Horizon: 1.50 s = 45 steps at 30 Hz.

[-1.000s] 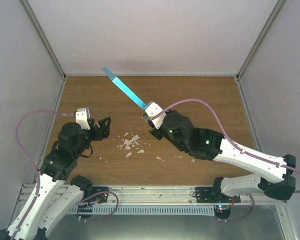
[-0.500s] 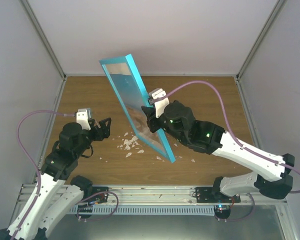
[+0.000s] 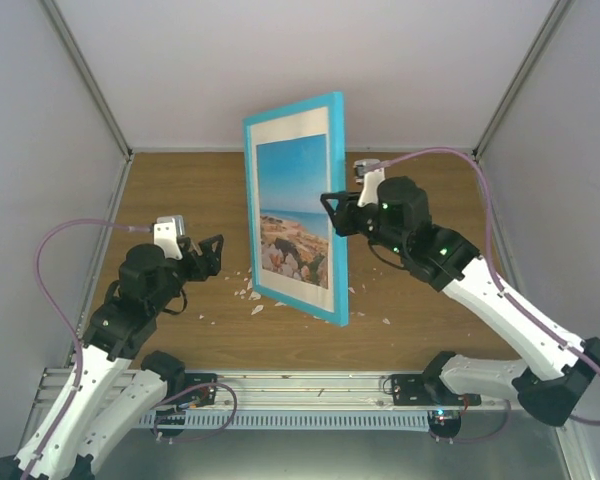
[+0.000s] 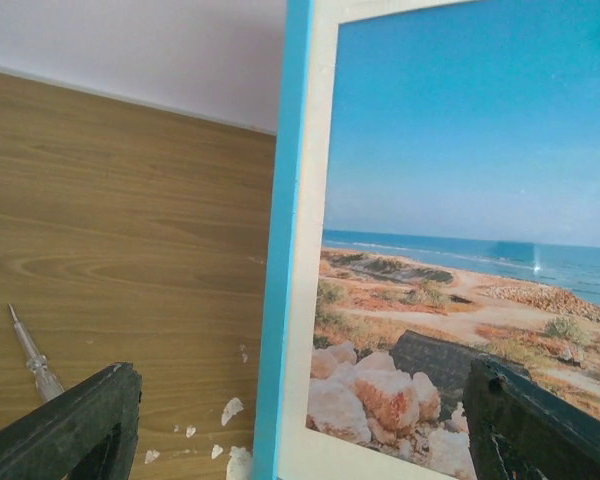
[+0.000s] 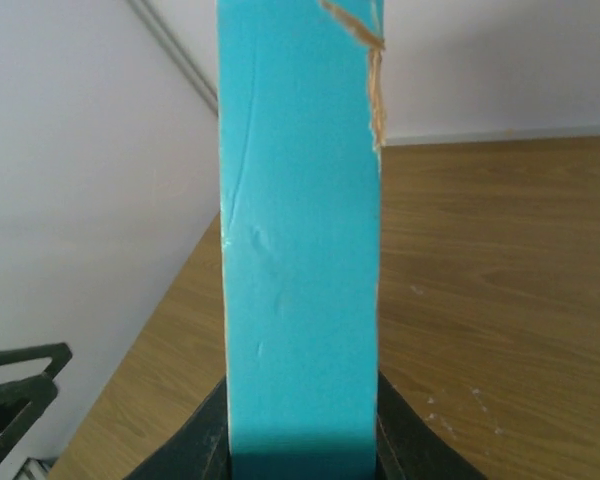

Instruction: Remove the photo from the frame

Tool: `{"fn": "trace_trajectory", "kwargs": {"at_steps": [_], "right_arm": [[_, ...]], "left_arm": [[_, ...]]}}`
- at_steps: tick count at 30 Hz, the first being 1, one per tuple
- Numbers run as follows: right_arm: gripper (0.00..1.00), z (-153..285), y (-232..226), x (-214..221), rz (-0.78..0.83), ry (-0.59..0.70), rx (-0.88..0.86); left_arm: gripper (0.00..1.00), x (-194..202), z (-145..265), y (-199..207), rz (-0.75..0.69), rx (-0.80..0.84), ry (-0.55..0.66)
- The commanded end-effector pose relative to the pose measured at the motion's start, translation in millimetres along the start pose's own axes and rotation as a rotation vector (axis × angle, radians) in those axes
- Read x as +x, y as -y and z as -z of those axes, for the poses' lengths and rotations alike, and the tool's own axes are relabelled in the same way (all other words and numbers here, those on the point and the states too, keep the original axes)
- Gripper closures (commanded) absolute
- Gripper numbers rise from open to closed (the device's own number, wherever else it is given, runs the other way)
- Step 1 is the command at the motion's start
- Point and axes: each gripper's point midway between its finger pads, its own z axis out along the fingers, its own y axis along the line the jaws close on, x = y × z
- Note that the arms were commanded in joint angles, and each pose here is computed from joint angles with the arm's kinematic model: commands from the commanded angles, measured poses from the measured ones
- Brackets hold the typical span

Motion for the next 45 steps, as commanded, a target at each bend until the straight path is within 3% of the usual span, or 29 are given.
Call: {"fn": "trace_trajectory", "kwargs": {"at_steps": [1,16,26,34,45], "right_arm": [[0.99,5,24,-1,-0.104,-0.02,-0.099],[0.99,-23,159,60,-0.307,-0.219,-0.215],[1.0,-52,252,115,-0.464,-0.332,-0.159],[0.99,-60,300,157,-0.536,-0.381,-0.081],[0.99,-72,340,201,-0.558,-0.46,-0.007]], "left_arm": [[0.13,-5,-7,5,0.013,0.027,0.019],[0.13,14,-38,5,0.021,0.034,-0.051],[0.14,58,-88,6,0.026,0.061,-0.224],[0.2,107,-129,-1,0.026,0.06,-0.394],[0.24,153,-155,-7,0.045,0.07,-0.517]]}}
